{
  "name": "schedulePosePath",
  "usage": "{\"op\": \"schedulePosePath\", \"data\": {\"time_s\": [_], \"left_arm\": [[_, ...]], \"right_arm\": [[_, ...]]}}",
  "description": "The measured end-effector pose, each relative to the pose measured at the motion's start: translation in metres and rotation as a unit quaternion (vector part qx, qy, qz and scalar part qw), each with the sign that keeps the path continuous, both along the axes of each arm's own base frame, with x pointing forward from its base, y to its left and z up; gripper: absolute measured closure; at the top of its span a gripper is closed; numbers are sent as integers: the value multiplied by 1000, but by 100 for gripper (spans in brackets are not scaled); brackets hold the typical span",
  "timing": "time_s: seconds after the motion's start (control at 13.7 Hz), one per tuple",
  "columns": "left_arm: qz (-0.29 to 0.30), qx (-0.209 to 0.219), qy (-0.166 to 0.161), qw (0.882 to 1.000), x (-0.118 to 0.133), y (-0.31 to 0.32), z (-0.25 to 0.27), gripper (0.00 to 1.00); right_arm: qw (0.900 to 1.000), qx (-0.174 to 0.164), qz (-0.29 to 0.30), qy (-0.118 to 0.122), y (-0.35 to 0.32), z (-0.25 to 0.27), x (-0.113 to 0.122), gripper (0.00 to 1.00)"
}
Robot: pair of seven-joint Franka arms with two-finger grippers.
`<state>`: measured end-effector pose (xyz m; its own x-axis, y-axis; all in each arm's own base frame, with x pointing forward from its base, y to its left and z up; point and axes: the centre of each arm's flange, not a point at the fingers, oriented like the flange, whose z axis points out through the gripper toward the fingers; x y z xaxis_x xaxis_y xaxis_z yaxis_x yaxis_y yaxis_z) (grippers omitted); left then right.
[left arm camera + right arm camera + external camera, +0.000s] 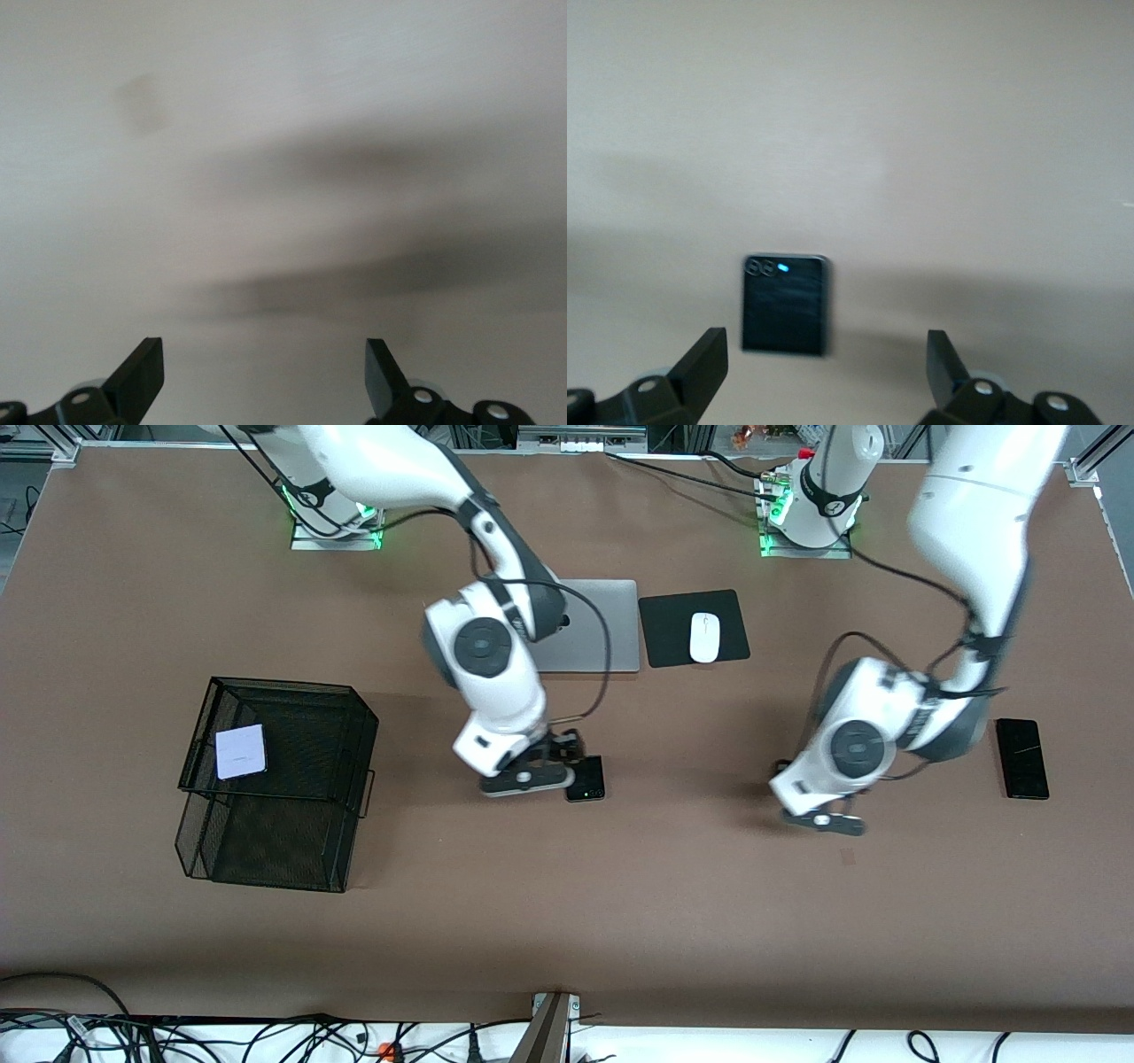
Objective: Place phones with both arms
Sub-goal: 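Grasp the flip phone with the right gripper while the left gripper grasps the black phone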
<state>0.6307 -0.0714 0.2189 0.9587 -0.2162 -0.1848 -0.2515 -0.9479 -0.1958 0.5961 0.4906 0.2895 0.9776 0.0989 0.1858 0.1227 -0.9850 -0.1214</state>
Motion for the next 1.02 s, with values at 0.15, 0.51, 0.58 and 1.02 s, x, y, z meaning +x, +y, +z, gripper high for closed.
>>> {"op": "schedulePosePath", "data": {"time_s": [0.15, 0.51, 0.58, 1.02], "left_arm": [[-21, -14, -7, 1000, -4, 70, 0, 0], [-3, -34, -50, 998, -28, 261, 4, 0], [-1, -35, -55, 998, -36, 289, 6, 0], [54, -35, -85, 994, -81, 399, 3, 0]], "right_arm": [[1000, 1, 7, -21, 18, -38, -8, 0], [998, -15, 35, -45, 34, -92, -21, 0], [998, -18, 39, -48, 37, -94, -23, 0], [996, -21, 54, -69, 41, -106, -25, 0]]}}
